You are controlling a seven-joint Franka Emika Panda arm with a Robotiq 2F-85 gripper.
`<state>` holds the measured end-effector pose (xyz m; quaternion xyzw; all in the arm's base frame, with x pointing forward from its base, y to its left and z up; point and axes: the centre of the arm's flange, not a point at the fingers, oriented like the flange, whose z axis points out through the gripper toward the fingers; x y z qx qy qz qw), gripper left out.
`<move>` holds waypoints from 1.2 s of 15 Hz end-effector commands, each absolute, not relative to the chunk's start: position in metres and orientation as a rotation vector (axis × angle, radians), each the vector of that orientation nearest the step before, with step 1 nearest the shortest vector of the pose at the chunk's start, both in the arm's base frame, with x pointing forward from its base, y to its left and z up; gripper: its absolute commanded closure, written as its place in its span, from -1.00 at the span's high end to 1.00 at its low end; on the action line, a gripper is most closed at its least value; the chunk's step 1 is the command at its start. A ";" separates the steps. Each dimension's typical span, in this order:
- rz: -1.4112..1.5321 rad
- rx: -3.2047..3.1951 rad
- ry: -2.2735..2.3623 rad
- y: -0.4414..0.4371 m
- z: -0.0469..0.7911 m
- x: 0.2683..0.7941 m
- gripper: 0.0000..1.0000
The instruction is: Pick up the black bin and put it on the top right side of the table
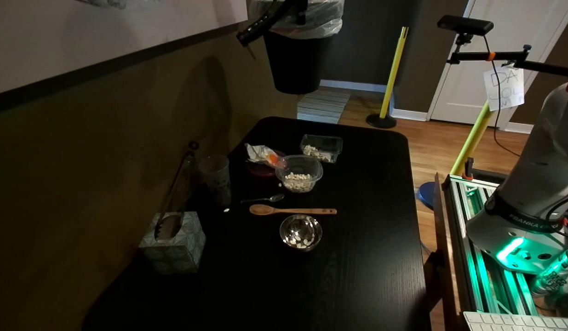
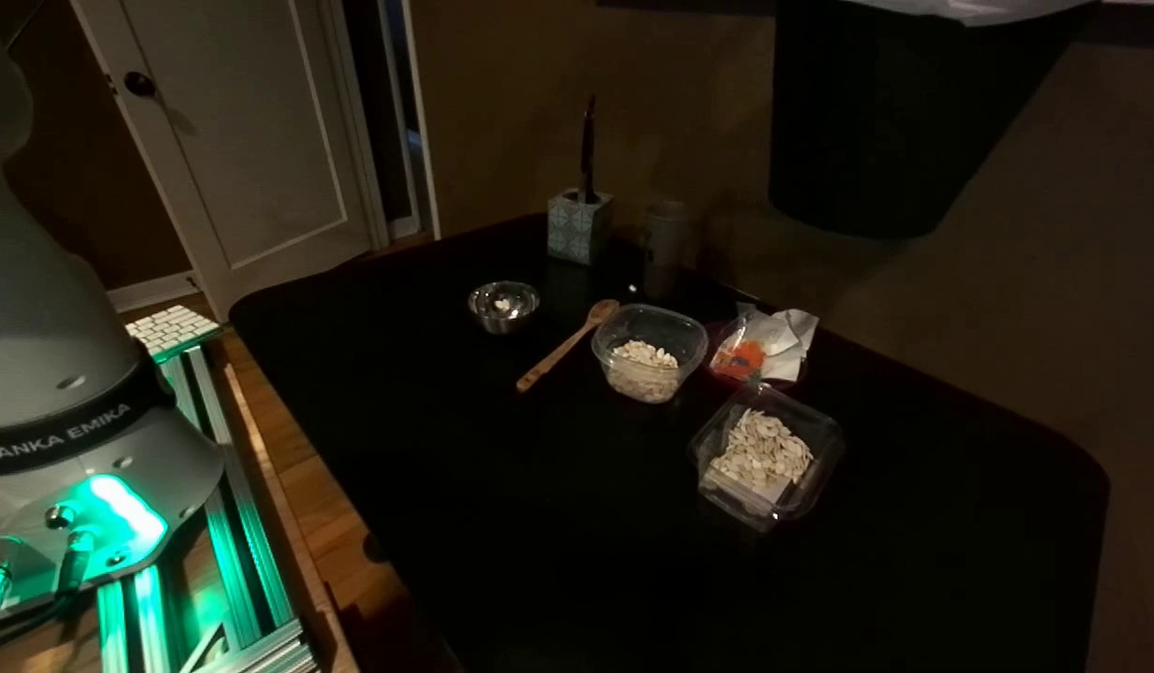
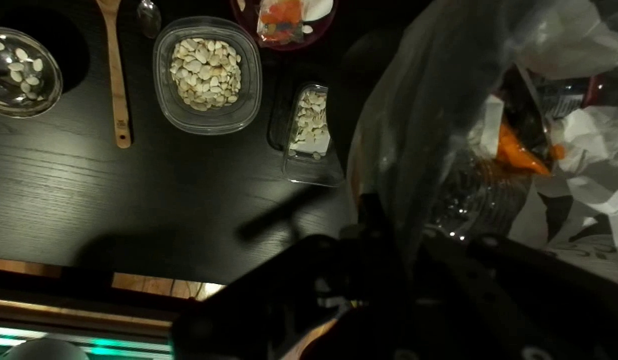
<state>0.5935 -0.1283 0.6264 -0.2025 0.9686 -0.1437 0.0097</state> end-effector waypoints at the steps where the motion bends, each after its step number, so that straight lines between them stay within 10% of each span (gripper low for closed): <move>1: -0.447 -0.638 3.029 -0.127 0.624 0.594 -0.91; 18: -0.353 -0.764 3.054 -0.256 0.606 0.649 -0.98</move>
